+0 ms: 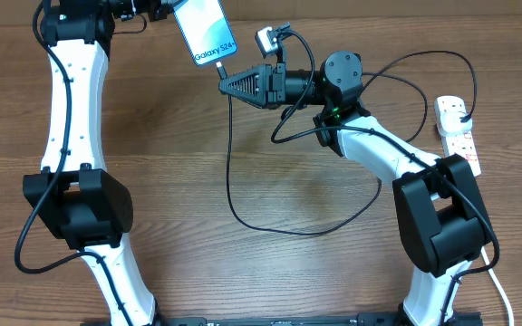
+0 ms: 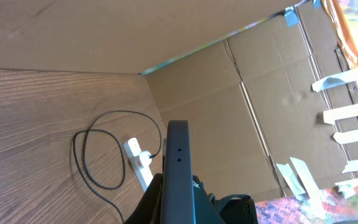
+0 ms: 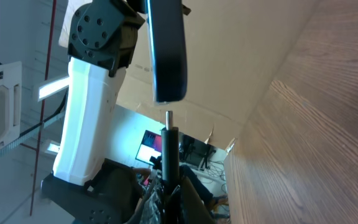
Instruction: Plug charger to phone and switch on socket
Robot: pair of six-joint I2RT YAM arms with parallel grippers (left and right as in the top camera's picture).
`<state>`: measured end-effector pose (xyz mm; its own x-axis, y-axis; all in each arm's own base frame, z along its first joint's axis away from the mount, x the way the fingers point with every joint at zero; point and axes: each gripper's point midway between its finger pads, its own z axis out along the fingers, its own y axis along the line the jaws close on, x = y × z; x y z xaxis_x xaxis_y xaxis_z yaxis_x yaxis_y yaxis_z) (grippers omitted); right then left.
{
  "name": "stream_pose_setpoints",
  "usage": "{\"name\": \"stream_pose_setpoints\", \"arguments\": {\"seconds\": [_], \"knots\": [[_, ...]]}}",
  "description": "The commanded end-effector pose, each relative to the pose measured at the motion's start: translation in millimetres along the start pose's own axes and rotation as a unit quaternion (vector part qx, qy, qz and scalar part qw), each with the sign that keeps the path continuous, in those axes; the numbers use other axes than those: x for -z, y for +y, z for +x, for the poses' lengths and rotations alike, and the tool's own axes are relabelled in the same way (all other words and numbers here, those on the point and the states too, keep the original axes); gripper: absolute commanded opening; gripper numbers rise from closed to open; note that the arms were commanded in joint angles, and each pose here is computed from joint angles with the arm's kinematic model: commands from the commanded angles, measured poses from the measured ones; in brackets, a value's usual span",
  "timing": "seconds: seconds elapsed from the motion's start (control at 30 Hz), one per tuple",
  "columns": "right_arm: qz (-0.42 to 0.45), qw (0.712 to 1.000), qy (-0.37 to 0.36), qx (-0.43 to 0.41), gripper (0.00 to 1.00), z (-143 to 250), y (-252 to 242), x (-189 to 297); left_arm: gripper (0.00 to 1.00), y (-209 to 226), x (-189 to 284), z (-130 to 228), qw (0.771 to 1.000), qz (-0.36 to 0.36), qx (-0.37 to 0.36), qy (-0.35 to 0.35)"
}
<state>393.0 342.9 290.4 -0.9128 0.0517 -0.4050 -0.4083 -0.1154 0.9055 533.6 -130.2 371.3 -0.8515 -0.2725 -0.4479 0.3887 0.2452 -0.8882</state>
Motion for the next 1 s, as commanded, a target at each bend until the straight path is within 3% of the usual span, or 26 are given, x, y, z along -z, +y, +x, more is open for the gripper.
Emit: {"name": "stream_pose_setpoints", "arguments": {"seconds": [0.0,0.97], "knots": [[-0.004,1.0,-0.01,0.013,0.04,-5.6,4.2,-2.4,0.04,-3.5,-2.3,1.4,1.0,0.01,-0.02,0.007],[-0.013,0.999,-0.036,-0.01,0.04,-14.9,10.9,-1.9,0.04,-5.6,-6.1,5.0,1.0,0.014,-0.018,0.014]]}}
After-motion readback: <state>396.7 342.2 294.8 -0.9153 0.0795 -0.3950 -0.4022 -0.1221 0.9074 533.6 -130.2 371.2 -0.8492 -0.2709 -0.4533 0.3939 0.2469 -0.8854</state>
